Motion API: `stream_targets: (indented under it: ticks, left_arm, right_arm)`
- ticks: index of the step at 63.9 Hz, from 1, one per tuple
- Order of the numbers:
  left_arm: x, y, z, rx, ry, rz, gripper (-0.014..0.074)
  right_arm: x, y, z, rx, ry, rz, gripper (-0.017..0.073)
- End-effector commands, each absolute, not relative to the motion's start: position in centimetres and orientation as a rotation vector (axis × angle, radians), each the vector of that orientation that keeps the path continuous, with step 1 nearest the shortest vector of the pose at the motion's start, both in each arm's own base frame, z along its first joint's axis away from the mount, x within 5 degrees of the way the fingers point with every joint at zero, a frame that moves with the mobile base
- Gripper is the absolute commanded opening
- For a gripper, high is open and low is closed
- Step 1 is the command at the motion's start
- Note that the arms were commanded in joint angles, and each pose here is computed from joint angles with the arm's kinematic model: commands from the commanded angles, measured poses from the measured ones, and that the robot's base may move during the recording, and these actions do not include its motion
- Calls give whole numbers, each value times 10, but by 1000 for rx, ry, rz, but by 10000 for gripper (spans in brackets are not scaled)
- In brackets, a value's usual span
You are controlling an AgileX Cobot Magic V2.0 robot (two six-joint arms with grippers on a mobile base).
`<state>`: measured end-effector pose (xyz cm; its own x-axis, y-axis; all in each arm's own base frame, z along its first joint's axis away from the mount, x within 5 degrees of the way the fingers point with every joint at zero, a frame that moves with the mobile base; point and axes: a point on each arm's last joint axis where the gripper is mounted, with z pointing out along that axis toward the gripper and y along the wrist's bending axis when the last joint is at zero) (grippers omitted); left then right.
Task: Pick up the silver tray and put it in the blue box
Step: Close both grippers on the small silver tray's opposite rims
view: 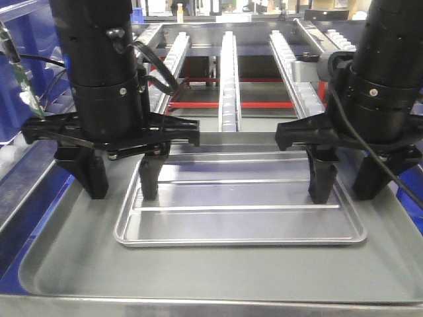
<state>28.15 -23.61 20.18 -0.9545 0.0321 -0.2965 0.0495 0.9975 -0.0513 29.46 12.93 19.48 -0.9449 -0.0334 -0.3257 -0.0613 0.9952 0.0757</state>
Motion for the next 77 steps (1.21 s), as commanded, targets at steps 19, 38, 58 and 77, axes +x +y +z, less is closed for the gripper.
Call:
stream_targets:
  ticks: [19,38,58,77]
  left_arm:
    - [286,-241,223,48,2751,-205,279]
    - [286,-241,219,44,2769,-190,195]
    - [286,-240,210,48,2806,-134,-5]
    - [286,-239,214,62,2795,-138,-104]
  right_arm:
    - [301,129,216,-78,2707,163,445]
    - [301,129,216,-78,2706,163,386]
    - [300,129,216,-80,2719,154,167]
    - [299,127,220,-91,2721,133,60]
